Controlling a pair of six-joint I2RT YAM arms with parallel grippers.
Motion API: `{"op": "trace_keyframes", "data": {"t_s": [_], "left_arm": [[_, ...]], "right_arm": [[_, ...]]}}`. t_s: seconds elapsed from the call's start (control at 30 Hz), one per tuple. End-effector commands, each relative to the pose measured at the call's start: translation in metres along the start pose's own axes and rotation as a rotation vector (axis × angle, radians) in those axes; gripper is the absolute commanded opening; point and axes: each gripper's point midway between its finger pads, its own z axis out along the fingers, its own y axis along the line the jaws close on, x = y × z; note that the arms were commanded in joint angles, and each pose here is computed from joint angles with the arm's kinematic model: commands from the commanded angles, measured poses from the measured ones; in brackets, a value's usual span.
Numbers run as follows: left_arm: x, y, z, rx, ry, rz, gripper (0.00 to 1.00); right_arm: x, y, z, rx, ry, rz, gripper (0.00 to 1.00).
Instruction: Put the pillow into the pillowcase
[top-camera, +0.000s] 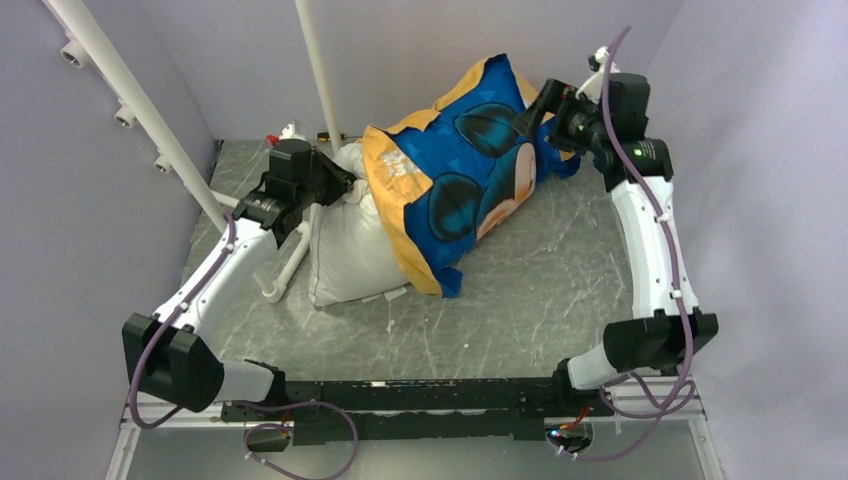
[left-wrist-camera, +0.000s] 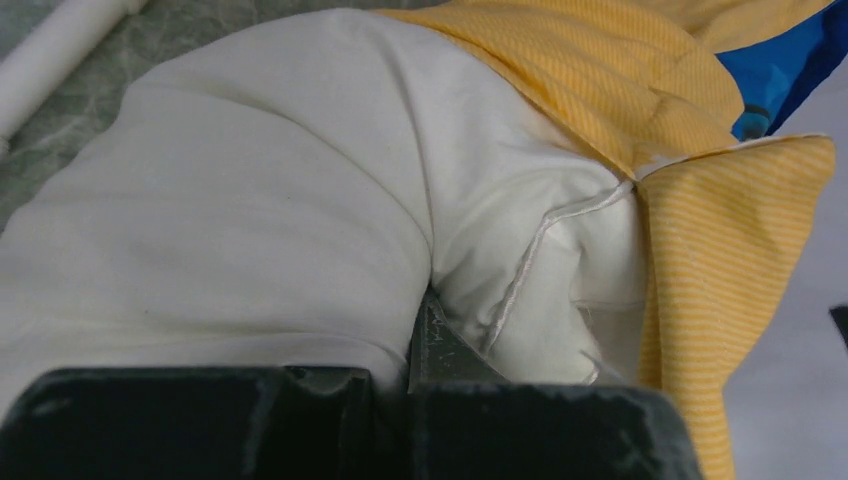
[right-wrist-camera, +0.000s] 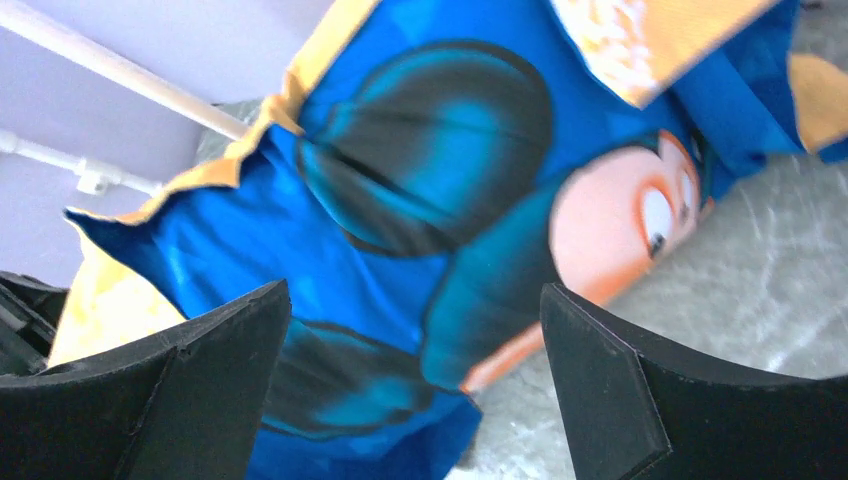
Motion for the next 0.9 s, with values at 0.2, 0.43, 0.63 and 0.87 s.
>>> {"op": "trace_keyframes", "data": {"t_s": [0.2,0.43,0.63,0.87], "left_arm": [[-0.009,0.021,0.026,-0.035,0.141,-0.015,0.00],[0.019,0.053,0.049,-0.055,0.339,-0.095,0.00],[0.047,0.050,0.046,-0.018,0.399,-0.091,0.00],[0.084,0.044,0.044,0.007,0.490,-0.095,0.00]], "right_arm": [[0.160,-0.079,0.021,-0.063,0.292,0.350,0.94],[0.244,-0.082,0.040,-0.194,0.407,0.541,0.92],[0.232,-0.048,0.072,-0.362,0.362,0.511,0.95],[0.212,-0.020,0.128,-0.442,0.314,0.509,0.76]]}}
